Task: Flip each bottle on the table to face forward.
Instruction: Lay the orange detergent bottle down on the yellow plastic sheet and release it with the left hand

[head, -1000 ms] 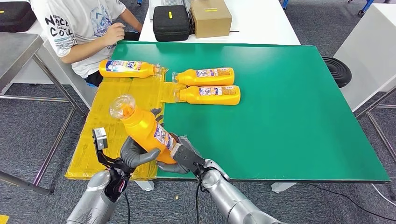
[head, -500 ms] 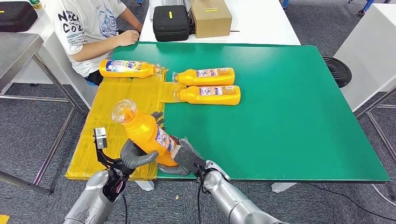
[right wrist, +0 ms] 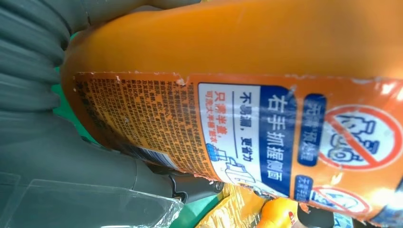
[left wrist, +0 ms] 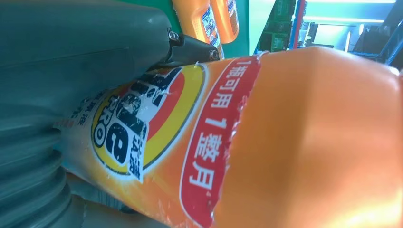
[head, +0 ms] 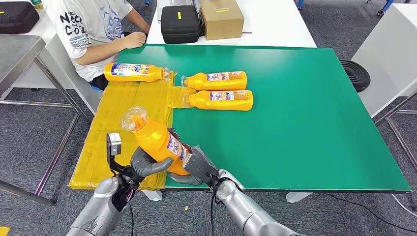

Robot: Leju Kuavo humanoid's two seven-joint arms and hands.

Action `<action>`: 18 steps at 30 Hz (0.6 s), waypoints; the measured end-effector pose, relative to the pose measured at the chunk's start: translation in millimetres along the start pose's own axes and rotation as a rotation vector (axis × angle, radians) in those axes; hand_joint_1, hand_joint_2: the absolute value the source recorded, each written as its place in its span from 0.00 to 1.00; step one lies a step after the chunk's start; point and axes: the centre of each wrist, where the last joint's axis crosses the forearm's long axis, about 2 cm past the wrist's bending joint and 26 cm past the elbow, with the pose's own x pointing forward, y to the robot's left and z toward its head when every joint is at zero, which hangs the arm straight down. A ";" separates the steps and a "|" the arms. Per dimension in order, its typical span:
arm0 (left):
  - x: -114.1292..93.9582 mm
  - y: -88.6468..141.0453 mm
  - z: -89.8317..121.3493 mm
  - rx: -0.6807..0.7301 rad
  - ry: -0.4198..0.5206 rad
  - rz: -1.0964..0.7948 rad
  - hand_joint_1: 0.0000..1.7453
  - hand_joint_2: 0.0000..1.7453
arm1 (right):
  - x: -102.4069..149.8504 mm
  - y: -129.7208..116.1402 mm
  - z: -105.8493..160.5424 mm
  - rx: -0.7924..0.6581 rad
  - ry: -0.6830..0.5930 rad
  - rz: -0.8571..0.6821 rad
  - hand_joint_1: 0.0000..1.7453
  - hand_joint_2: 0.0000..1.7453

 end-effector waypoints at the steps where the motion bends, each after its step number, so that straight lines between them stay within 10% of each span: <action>1: 0.0 0.1 -0.1 -0.001 -0.001 -0.002 1.00 1.00 | -0.1 0.1 0.2 0.001 0.001 0.001 1.00 1.00; 6: -0.3 -0.1 -0.3 -0.002 -0.006 -0.004 1.00 1.00 | -0.4 0.4 0.6 0.003 0.003 0.002 1.00 1.00; 10: -0.4 -0.1 0.0 -0.002 -0.016 -0.003 1.00 1.00 | -0.5 0.5 0.6 0.007 0.009 0.009 0.01 1.00; 15: -0.8 -0.2 0.7 -0.002 -0.019 -0.003 1.00 1.00 | -0.8 0.5 0.8 0.004 0.044 0.040 0.00 1.00; 18: -0.8 -0.3 0.7 -0.002 -0.021 -0.004 1.00 1.00 | -1.3 0.7 1.2 0.003 0.052 0.045 0.00 0.25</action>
